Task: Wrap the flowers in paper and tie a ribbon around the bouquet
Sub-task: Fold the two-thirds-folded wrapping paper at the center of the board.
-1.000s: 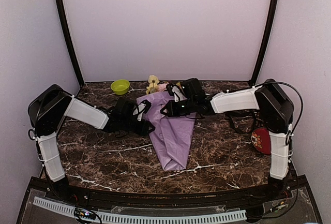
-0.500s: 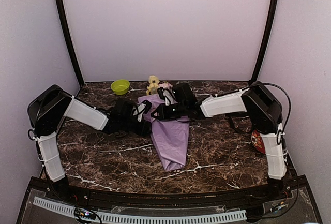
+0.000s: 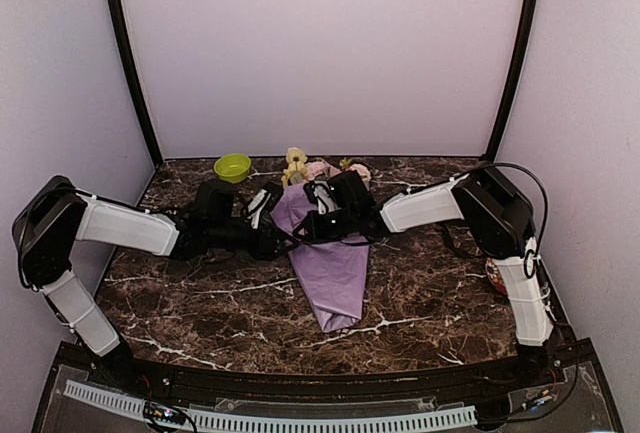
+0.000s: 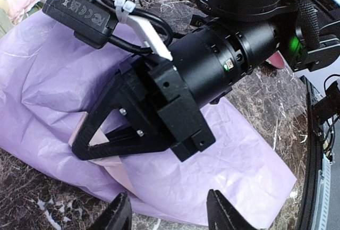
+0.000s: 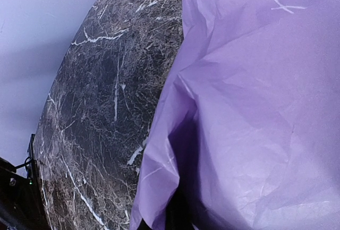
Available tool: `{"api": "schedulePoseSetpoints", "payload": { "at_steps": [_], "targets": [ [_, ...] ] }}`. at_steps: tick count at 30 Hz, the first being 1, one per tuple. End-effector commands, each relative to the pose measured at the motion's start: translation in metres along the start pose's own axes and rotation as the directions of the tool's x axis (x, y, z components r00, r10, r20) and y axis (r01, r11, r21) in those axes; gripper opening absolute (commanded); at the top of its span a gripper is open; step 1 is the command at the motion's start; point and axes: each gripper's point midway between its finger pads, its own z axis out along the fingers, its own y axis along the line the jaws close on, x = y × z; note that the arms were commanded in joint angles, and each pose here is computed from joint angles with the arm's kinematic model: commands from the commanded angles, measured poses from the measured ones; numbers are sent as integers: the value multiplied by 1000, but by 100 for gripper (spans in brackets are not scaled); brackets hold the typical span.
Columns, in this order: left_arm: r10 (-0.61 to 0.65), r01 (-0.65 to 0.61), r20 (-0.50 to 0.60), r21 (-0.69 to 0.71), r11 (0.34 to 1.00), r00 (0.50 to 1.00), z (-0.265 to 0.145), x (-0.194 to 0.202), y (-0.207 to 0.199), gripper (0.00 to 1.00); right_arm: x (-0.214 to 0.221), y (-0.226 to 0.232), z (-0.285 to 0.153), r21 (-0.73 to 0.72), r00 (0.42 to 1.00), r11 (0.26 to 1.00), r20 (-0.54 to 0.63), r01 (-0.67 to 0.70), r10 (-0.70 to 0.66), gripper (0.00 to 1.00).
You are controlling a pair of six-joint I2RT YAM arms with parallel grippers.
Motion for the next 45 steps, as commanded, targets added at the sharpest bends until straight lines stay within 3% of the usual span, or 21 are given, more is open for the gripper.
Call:
{"api": "schedulePoseSetpoints", "payload": {
  "at_steps": [1,14,17,21,24,29,31,34,36,42,45],
  "targets": [
    [-64,65,-24,46,997,998,-6,5,-11,50,-24,15,-10,-14,998,1000,60,20,-19,0],
    [-77,76,-84,-14,997,994,22,12,11,56,-42,48,-35,-60,992,997,120,52,-45,0],
    [-64,64,-65,3,998,996,23,8,9,49,-40,50,-34,-66,992,996,114,58,-50,0],
    [-71,71,-49,-6,997,996,24,7,11,26,-34,50,-29,-71,995,996,79,61,-55,0],
    [-72,73,-45,24,997,996,25,5,6,26,-33,51,-29,-67,995,996,74,66,-61,0],
    [-68,70,-65,29,997,996,32,4,8,35,-37,50,-27,-52,995,997,80,61,-57,0],
    [-59,59,-65,-2,998,996,32,4,13,33,-38,51,-27,-53,995,997,86,63,-59,0],
    [-64,57,-84,-81,995,994,30,10,26,10,-36,54,-25,-66,996,996,69,64,-59,0],
    [-61,54,-88,-73,996,994,27,13,24,1,-38,55,-28,-63,995,995,64,77,-73,5],
    [-122,114,-114,-77,991,986,30,34,27,0,-38,58,-44,-24,987,988,50,152,-151,41],
    [-165,159,-117,-62,985,979,33,42,26,0,-33,58,-62,4,981,982,54,188,-188,52]
  ]
}}
